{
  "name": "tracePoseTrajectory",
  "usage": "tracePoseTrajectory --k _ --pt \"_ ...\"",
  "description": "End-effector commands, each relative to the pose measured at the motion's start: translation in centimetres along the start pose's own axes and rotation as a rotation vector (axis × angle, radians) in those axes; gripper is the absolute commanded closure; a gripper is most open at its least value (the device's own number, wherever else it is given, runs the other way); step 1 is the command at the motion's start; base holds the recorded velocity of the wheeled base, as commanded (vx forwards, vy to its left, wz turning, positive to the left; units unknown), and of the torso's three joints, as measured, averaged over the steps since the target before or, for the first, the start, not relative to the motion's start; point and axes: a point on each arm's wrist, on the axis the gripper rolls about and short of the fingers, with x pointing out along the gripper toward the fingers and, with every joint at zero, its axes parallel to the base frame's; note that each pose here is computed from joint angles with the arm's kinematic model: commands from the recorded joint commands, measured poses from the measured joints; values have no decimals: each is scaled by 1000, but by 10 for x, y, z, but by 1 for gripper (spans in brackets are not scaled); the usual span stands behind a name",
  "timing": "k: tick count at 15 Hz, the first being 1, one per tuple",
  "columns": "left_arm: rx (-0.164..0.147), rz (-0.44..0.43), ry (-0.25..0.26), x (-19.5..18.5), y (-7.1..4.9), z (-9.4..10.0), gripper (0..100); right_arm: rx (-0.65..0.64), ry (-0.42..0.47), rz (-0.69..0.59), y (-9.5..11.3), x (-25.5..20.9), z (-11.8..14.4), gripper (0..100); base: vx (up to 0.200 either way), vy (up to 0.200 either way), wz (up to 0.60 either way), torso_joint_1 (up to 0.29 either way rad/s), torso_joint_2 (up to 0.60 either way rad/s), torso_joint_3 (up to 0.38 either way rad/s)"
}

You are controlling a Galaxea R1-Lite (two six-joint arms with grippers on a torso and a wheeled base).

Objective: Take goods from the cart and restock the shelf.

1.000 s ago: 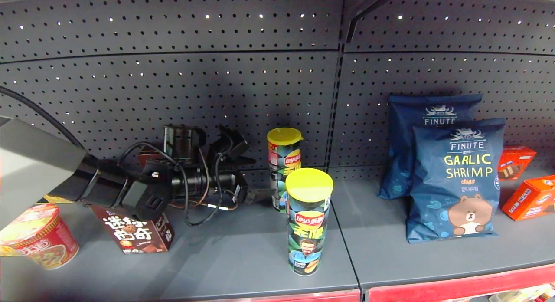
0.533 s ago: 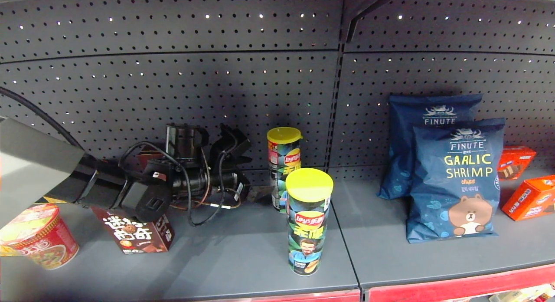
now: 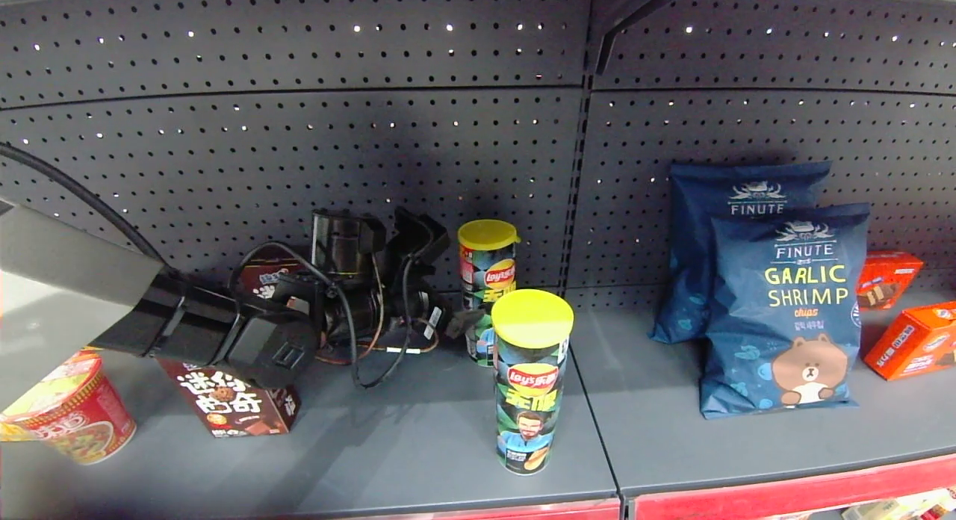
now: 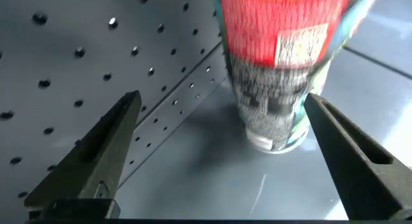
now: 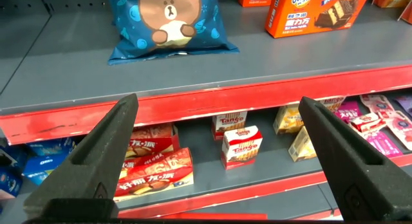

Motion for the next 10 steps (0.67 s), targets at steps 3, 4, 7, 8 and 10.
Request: tracePoseTrajectory --k 3,4,7,8,10 --pt "2 -4 5 -2 -2 -1 0 -1 1 0 0 0 0 0 0 0 0 0 0 0" --pt "4 -7 3 -7 -5 0 0 -1 1 0 0 0 0 0 0 0 0 0 0 0" --pt "8 7 -19 -37 -9 6 0 -4 3 15 0 0 0 0 0 0 0 0 0 0" --pt "10 23 -37 -49 -9 9 0 -6 3 60 1 0 0 0 0 0 0 0 0 0" --pt "10 37 -42 -73 -14 10 0 -10 3 83 2 0 0 0 0 0 0 0 0 0"
